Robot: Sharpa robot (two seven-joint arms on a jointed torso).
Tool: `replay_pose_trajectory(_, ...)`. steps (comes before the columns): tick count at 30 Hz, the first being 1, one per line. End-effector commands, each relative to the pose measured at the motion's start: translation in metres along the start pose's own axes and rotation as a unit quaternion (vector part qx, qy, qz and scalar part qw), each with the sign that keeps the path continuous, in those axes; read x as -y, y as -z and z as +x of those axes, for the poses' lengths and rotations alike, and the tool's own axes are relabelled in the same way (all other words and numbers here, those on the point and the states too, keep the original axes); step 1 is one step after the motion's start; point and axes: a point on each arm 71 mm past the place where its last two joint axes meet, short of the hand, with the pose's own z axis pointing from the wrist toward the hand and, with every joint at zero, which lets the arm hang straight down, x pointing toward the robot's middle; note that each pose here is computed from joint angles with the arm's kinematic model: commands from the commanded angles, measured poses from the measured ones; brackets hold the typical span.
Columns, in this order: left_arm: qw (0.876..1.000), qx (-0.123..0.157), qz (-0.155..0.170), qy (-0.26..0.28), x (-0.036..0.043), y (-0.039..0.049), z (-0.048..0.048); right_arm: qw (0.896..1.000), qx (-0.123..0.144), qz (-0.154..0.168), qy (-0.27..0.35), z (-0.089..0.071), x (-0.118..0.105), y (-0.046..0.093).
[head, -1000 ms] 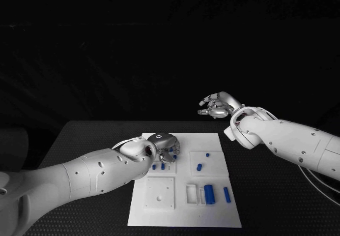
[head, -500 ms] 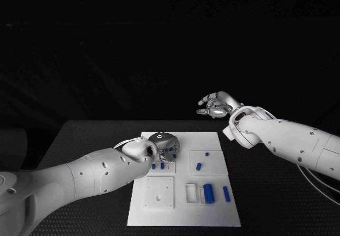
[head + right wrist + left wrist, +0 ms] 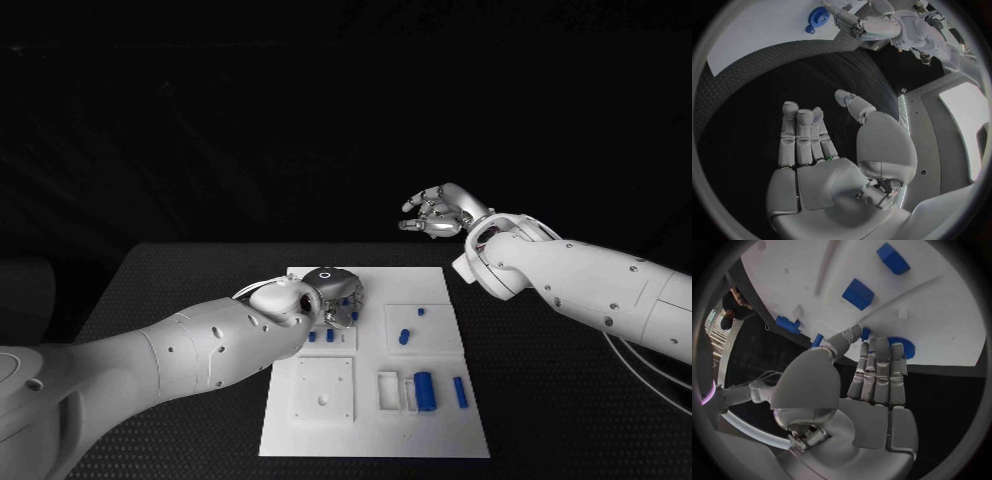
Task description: Assemble the parts on the task board
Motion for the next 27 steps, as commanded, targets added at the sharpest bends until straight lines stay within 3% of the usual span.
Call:
replay_pose_trajectory(1, 1.0, -0.01, 0.0, -0.003, 0.0014, -0.0013, 0.0038, 1.0, -0.007, -0.008, 0.003, 0.0018, -0.0022, 0.0)
replay_pose_trajectory(11, 1.0, -0.013, -0.003, -0.001, 0.0018, -0.0032, 0.0103, 1.0, -0.008, -0.009, 0.003, 0.0024, -0.0031, 0.0002)
replay_pose_trajectory(27, 1.0, -0.02, -0.008, -0.002, -0.0003, -0.0044, 0.0117, 1.0, -0.009, -0.01, 0.004, 0.0028, -0.0035, 0.0001)
